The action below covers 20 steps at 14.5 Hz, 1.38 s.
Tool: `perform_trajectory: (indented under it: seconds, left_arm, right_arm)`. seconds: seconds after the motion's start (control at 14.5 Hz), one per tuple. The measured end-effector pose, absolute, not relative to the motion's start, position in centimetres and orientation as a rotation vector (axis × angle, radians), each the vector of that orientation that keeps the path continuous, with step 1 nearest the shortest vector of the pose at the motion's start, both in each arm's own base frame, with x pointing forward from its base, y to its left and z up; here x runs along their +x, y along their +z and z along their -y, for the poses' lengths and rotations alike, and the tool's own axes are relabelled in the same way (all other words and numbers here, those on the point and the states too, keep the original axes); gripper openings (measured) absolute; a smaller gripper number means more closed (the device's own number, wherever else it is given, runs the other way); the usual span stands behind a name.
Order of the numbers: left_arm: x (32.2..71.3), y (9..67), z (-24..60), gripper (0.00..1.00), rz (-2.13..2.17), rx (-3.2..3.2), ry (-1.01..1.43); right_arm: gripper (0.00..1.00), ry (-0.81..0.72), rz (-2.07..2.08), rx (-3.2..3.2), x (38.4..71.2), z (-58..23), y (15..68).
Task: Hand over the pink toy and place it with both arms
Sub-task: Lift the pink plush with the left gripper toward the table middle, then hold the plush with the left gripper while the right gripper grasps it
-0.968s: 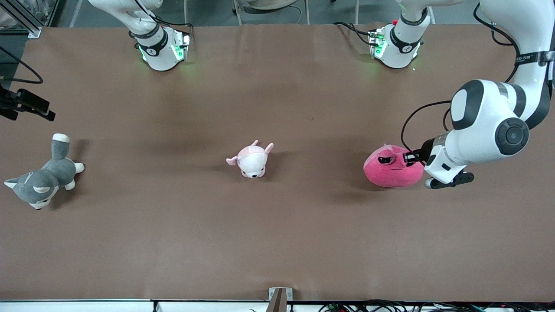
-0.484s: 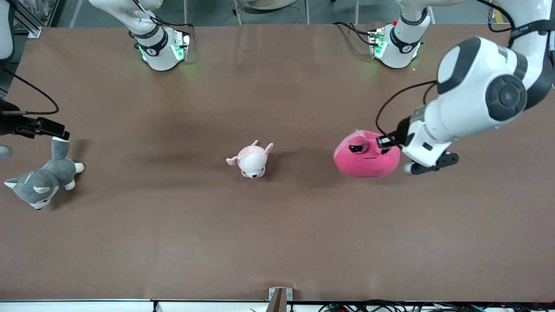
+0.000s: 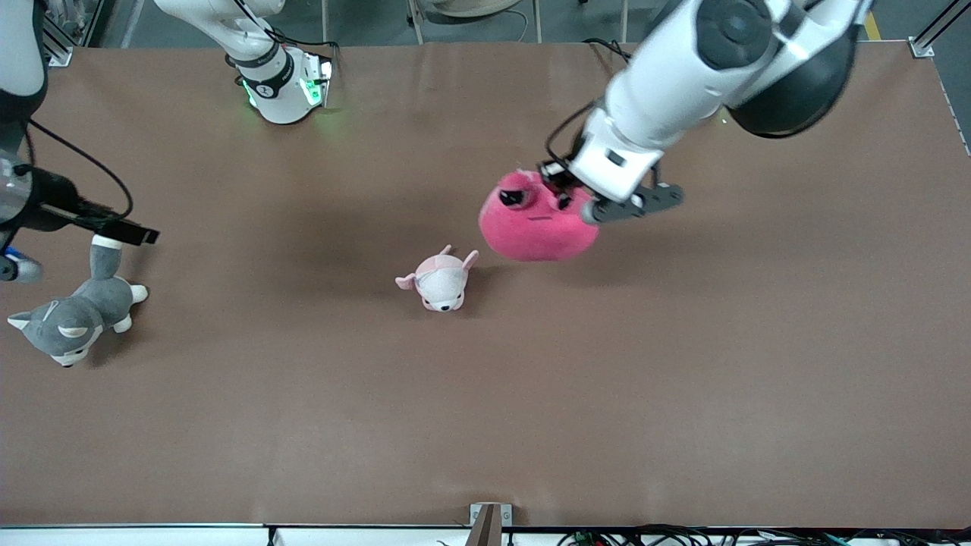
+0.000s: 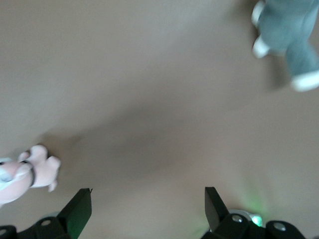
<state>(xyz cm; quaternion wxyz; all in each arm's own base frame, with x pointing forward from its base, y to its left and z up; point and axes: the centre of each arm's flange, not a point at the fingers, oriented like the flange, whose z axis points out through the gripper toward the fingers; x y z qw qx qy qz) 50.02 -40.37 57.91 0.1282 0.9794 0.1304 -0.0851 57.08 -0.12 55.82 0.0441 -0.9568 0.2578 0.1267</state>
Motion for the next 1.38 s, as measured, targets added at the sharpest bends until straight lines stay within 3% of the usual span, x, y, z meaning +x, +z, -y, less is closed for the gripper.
perform_trajectory:
  seconds: [0.62, 1.38]
  left_arm:
    - [44.3, 56.1, 51.9, 0.13, -0.376, 2.714, -0.206]
    - [44.2, 54.7, 53.4, 0.13, -0.405, 2.692, -0.227]
  right_arm:
    - [1.00, 0.471, -1.201, -2.768, 54.1, -14.4, 58.3]
    - [1.00, 0.373, -1.503, -2.617, 47.4, -30.4, 57.1]
